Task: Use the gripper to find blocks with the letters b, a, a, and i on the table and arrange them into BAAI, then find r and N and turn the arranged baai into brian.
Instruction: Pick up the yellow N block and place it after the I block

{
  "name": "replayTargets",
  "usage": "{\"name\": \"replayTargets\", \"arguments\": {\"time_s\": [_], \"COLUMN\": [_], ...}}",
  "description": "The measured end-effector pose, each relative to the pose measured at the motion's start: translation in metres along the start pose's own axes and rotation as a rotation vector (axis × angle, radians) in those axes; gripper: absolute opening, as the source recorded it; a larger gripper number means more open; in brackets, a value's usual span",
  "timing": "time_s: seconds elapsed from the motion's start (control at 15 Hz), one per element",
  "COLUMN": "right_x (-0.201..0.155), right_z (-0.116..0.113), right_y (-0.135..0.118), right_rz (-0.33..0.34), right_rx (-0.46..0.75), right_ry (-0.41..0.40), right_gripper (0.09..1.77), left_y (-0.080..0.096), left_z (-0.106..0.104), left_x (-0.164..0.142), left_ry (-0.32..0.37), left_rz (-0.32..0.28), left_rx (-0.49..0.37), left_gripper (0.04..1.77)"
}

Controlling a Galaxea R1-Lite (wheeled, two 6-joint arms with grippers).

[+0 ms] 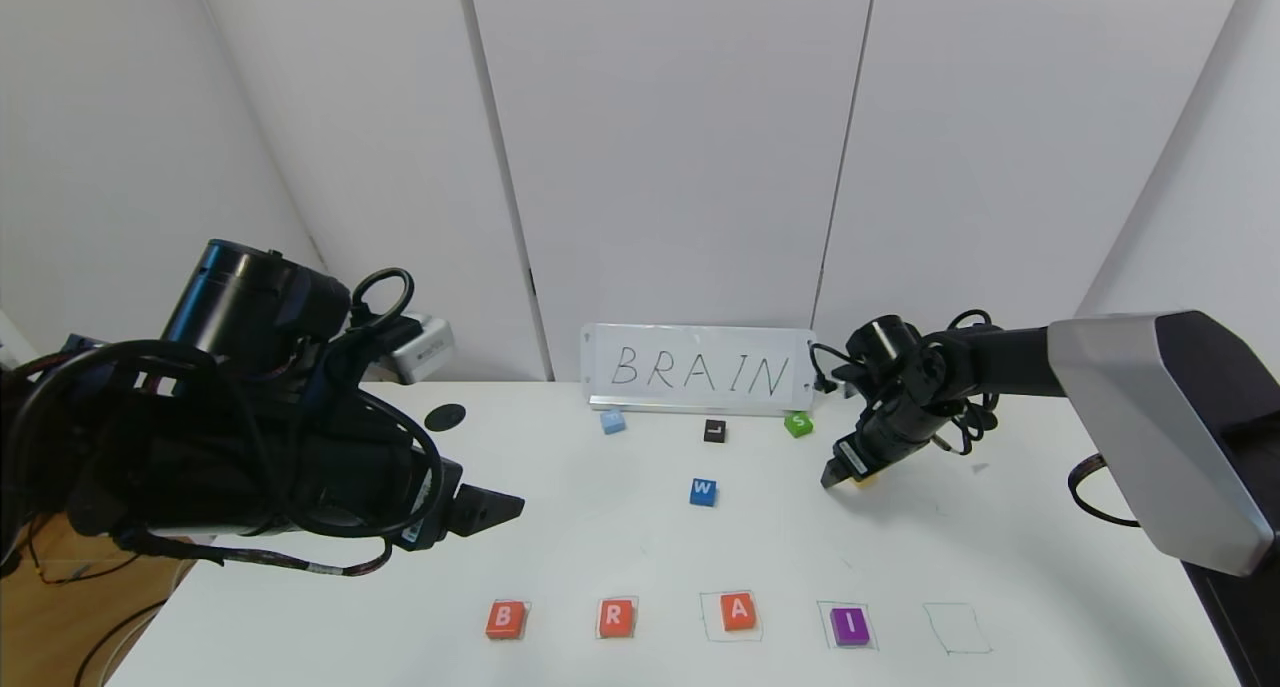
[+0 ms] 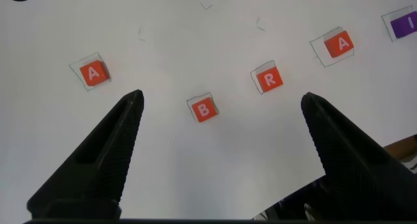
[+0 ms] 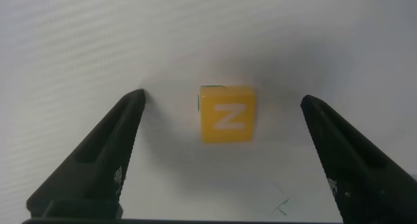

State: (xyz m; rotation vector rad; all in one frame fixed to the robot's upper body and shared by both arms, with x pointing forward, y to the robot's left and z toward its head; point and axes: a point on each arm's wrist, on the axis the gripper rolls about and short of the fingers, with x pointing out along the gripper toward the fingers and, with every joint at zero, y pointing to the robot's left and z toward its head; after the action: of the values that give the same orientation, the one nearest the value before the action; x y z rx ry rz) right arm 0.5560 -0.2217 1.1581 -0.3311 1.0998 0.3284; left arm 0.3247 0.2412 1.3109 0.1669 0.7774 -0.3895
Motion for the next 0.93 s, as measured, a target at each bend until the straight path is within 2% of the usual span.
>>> {"name": "replayTargets", "arguments": {"time_s": [0.07,0.2,0.33,0.53,0.6,0.93], "right_x": [0.0004,0.0013,0.0015,0.0017,0.0018,0.0008], "right_z": [-0.0001,-0.0005,-0.0008,-0.0010,-0.0012,-0.0014], "right_y": [0.0001,0.0007,0.0002,-0.0002,-0.0001,-0.0001], "right_rz": [-0.001,0.003,0.002,0.002,0.002,0.003], "right_rx": [0.000,-0.003,-0.003,-0.002,-0.002,-0.002], "right_ry": [0.001,0.004,0.006,0.007,0.008,0.012], "right_gripper": [1.71,1.35,1.06,0.76,0.54,0.54], "left_y": [-0.0010,-0.0024,-0.0029,-0.0042,-0.0049,-0.0061], "left_z": [-0.0002,-0.0006,-0.0009,-0.0013,-0.0015,-0.0019], "left_x": [0.0004,0.0013,0.0019,0.0039,0.0043,0.0065], "left_ry": [0.001,0.004,0.006,0.012,0.014,0.021], "left_rz": [-0.001,-0.005,-0.006,-0.008,-0.010,-0.013], "left_rx": [0.002,0.006,0.008,0.011,0.013,0.017], "left_gripper": [1.72,1.72,1.72,1.72,1.72,1.72]}}
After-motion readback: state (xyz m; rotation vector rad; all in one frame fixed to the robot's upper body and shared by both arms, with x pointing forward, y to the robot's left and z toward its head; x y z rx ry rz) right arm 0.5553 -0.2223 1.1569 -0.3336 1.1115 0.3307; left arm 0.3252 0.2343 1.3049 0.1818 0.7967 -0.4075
